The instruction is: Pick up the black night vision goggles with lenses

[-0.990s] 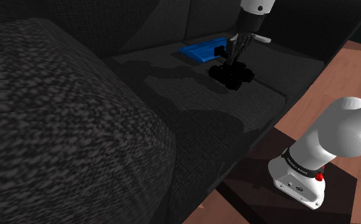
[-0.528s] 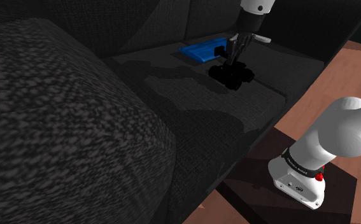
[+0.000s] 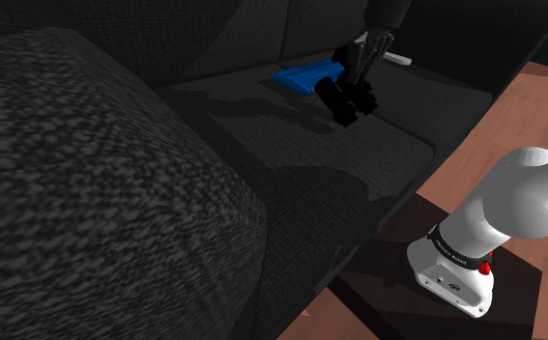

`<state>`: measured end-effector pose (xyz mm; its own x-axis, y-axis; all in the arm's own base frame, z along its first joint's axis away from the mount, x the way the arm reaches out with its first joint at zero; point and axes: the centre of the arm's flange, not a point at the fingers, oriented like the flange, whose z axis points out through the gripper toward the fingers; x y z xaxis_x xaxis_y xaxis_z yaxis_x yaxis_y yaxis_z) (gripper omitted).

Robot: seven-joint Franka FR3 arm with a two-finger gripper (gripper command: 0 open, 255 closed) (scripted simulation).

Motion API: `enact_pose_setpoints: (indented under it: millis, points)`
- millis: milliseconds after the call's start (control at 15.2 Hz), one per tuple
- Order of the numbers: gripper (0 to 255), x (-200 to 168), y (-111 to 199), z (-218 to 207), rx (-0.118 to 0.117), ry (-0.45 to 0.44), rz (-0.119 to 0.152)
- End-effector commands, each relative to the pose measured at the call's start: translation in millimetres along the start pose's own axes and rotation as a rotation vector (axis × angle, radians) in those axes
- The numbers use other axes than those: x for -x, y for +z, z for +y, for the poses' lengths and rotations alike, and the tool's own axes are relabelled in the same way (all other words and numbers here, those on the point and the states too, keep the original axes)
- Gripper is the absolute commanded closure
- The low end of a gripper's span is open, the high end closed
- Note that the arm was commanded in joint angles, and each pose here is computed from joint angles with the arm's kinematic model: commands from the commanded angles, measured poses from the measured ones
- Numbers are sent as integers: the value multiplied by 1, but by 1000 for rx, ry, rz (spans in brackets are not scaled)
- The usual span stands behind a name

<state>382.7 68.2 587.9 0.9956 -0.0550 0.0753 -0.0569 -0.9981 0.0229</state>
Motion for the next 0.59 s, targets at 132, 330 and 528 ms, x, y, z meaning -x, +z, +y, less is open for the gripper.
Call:
enact_pose_setpoints:
  millis: [132, 330, 528]
  points:
    - [255, -1, -21, 1, 0, 0, 1]
    - [255, -2, -37, 1, 0, 0, 1]
    - [255, -3, -43, 1, 0, 0, 1]
